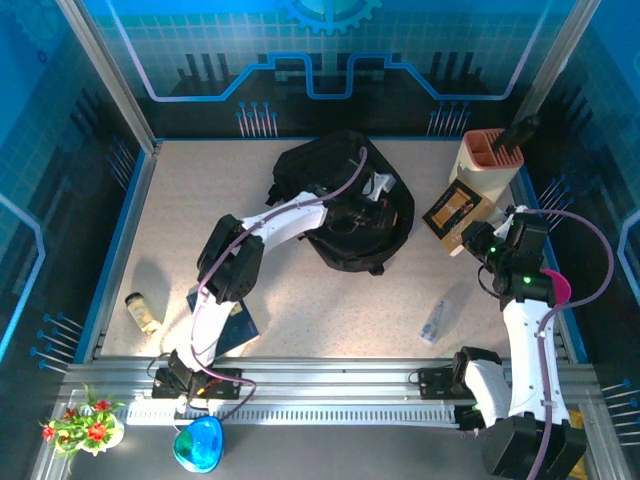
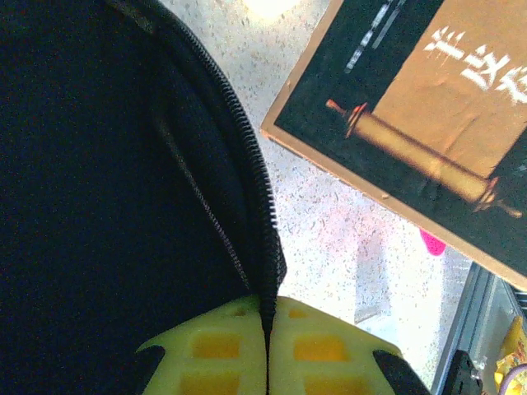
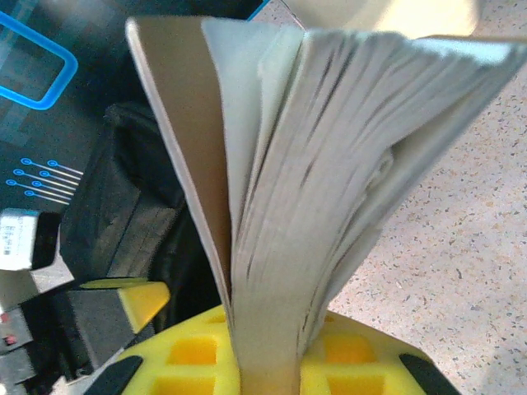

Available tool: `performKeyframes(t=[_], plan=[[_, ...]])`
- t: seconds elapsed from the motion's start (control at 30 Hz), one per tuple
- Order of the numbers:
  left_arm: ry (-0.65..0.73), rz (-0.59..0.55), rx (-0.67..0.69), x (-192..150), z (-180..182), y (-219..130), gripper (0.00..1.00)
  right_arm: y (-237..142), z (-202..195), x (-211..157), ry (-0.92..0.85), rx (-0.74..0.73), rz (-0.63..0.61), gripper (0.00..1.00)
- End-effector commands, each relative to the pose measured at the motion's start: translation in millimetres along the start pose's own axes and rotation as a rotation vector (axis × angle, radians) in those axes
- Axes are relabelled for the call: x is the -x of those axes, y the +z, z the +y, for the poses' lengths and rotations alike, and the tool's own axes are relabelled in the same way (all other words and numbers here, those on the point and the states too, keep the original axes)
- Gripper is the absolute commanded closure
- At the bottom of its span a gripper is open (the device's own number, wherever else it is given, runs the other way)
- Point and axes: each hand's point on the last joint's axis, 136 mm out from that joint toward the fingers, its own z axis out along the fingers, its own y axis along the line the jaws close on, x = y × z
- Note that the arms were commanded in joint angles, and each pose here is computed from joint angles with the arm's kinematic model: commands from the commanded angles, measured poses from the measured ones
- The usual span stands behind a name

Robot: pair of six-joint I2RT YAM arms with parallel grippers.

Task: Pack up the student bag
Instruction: Open the student bag at the top-center of the table, then place the book in the student bag.

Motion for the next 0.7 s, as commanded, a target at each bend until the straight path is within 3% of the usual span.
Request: performKeyframes(t=[0.0,0.2,0.33,0.67], plan=[[0.065,-0.137,0.036,38.5,-20.9,-48.8,0.96,-19.8,31.5,23.7,-0.034,0.104,-0.074,0.96],[0.176,-0.348,0.127,83.9,-40.3,-99.6,0.97,-37.3,58.9,22.6,-0.002,0.217,-0.059,0.95],[0.208,-0.438,0.133,101.0,-48.6,-113.8,0.99,-37.4,73.3,11.3,0.053,0.293,-0.013,0.95],[0.210,-0.464,0.104,107.3,-54.6,-110.5,0.99,7.9,98.5,-47.8,0.175,0.374,0.210,0.95]])
